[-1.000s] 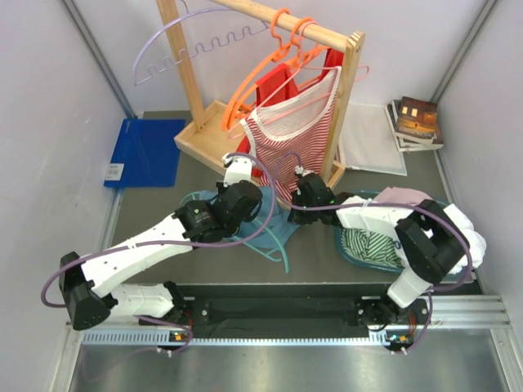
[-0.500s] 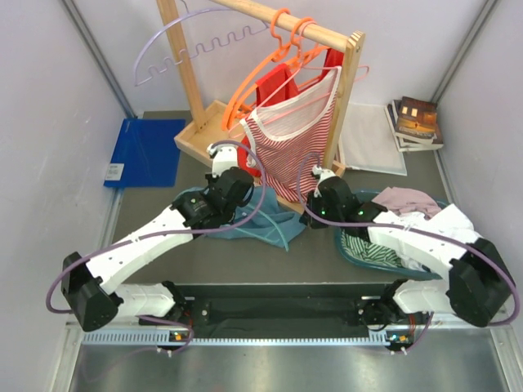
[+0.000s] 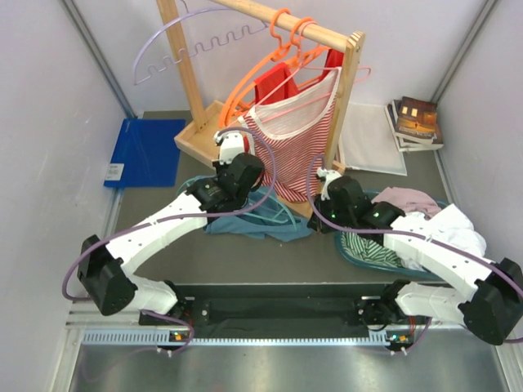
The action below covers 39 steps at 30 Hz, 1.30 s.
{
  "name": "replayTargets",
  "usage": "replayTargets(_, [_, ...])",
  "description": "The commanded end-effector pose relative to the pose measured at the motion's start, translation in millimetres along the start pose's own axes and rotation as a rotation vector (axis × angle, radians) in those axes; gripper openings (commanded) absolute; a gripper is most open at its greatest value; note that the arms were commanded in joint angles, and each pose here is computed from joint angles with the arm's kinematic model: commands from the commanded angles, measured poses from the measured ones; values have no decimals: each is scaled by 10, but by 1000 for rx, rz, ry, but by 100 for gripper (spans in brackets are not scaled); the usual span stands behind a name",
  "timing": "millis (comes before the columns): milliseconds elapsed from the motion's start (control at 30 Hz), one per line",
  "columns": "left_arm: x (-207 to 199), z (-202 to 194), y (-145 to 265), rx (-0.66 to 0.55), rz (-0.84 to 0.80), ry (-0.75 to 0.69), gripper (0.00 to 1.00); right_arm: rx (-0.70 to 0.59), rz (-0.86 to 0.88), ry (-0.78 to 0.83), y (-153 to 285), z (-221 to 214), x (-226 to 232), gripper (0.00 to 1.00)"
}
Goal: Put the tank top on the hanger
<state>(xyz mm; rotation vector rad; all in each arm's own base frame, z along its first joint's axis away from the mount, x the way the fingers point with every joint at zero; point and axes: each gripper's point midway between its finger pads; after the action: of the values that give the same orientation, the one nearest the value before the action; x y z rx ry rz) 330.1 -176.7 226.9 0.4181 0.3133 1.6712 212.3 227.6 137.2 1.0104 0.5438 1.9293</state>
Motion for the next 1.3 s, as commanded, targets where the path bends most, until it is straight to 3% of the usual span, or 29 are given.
replayTargets(0, [21, 366, -17, -96, 38, 102, 0, -23, 64, 41, 252, 158, 196, 0])
replayTargets(833, [68, 379, -95, -137, 92, 133, 0, 33, 166, 30, 590, 222, 509, 0])
replayTargets(1267, [-47, 134, 10, -68, -41, 193, 0, -44, 182, 3, 462, 466, 608, 0])
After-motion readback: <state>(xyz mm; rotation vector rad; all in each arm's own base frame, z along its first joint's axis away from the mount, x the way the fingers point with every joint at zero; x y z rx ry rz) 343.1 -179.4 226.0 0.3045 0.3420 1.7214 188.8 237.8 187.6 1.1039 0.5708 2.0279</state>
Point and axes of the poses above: each gripper's point midway between its finger pads, its own y axis back along the fingers, its own x axis along the line the jaws close on, z = x × y, and after that the axes turned 6 degrees about -y, right-handed
